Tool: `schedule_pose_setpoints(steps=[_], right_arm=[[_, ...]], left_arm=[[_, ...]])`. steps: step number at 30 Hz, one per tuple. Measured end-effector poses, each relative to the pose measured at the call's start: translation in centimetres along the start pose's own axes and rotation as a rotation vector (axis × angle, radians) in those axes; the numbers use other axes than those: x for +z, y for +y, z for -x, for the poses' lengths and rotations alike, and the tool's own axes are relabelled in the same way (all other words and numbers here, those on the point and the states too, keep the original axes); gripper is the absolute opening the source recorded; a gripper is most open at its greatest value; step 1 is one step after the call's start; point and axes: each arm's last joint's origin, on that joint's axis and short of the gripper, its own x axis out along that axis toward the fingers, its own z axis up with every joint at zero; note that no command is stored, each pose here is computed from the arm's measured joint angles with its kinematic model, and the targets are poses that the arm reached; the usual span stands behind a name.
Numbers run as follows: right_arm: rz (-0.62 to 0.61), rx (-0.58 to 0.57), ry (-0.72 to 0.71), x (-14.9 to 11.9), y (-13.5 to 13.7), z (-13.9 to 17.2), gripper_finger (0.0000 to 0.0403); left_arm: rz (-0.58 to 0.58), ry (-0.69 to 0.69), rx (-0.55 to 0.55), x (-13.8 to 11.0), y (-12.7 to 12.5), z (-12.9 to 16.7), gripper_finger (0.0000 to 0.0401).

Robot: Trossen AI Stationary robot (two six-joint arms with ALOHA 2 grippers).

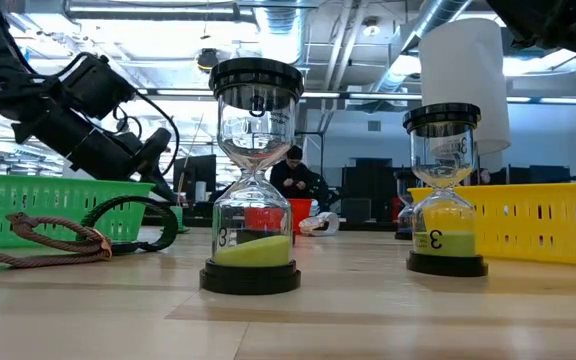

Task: Pick & Place Office items
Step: Put the green wrist watch into the green bin

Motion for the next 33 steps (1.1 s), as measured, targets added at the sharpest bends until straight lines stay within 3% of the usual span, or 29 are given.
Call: schedule_pose_setpoints(steps=[4,12,19,30,33], right_arm=[[0.000,0.000,0.000,0.0,0.0,0.0,0.0071],[0.000,0.000,0.000,0.0,0.0,0.0,0.0071],[0.001,0.004,0.007,0.0,0.0,0.0,0.0071],[-0.062,0.018,0.037,-0.3,0.2,0.0,0.0071],[-0.064,0.022,0.047,-0.4,0.2,0.0,0.0071]], left_arm=[[0.010,-0.012,-0.032,-0.1,-0.3,-0.4,0.0140],[-0.008,0.024,0.017,-0.4,-0.8,-2.3,0.0140],[-0.103,0.039,0.033,-0.6,-1.0,-3.2,0.0134],[-0.182,0.029,0.018,-0.5,-1.1,-3.2,0.0016],[-0.222,0.027,0.013,-0.5,-1.2,-3.2,0.0007]])
